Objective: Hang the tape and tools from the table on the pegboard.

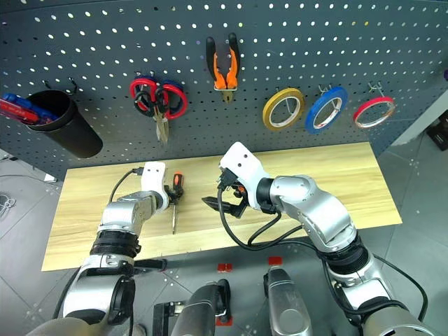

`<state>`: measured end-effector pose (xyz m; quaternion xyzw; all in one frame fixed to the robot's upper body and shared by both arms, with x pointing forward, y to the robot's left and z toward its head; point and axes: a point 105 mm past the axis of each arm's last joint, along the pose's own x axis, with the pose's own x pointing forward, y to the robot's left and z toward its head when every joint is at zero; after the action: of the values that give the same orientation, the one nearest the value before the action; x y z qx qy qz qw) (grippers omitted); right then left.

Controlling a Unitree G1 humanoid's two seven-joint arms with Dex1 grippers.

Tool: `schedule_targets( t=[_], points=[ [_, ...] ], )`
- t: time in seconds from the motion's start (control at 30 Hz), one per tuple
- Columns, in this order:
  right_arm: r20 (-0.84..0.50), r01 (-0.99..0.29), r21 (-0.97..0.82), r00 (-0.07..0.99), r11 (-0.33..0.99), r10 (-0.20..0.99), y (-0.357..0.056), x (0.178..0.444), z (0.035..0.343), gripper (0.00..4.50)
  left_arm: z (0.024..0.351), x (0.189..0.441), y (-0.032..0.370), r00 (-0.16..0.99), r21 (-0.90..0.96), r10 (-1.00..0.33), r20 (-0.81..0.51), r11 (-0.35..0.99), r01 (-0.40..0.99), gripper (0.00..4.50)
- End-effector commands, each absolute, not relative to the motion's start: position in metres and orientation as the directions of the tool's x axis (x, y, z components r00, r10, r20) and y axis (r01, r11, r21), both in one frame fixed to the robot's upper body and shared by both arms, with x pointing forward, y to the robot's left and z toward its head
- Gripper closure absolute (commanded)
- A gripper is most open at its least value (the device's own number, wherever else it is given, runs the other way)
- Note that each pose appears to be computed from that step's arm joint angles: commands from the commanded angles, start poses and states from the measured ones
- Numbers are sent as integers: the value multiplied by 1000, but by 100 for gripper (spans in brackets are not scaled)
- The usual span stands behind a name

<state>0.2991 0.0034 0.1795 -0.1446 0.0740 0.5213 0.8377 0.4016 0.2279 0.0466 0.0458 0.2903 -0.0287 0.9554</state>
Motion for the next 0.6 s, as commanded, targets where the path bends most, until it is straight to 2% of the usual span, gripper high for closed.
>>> schedule_targets(
  t=[0.03,0.1,0.23,0.33,0.47,0.6],
  points=[
    [-240,-908,-194,411,372,880,8,290,193,0,47,401,233,837,124,-43,-545,984,131,305],
    [-239,-910,-187,407,369,882,8,290,193,0,48,396,238,842,137,-49,-538,980,145,373],
    [-238,-909,-189,409,371,881,6,292,193,0,42,379,245,832,136,-58,-552,978,158,381],
    [-217,-905,-226,407,360,887,5,292,197,0,56,360,248,870,127,-50,-491,984,127,381],
    [-80,-878,-336,386,340,919,5,287,218,0,101,332,239,967,276,-27,-255,956,99,381],
    [32,-911,-356,210,208,977,9,260,243,0,166,301,230,998,359,16,60,933,-36,381]
  ],
)
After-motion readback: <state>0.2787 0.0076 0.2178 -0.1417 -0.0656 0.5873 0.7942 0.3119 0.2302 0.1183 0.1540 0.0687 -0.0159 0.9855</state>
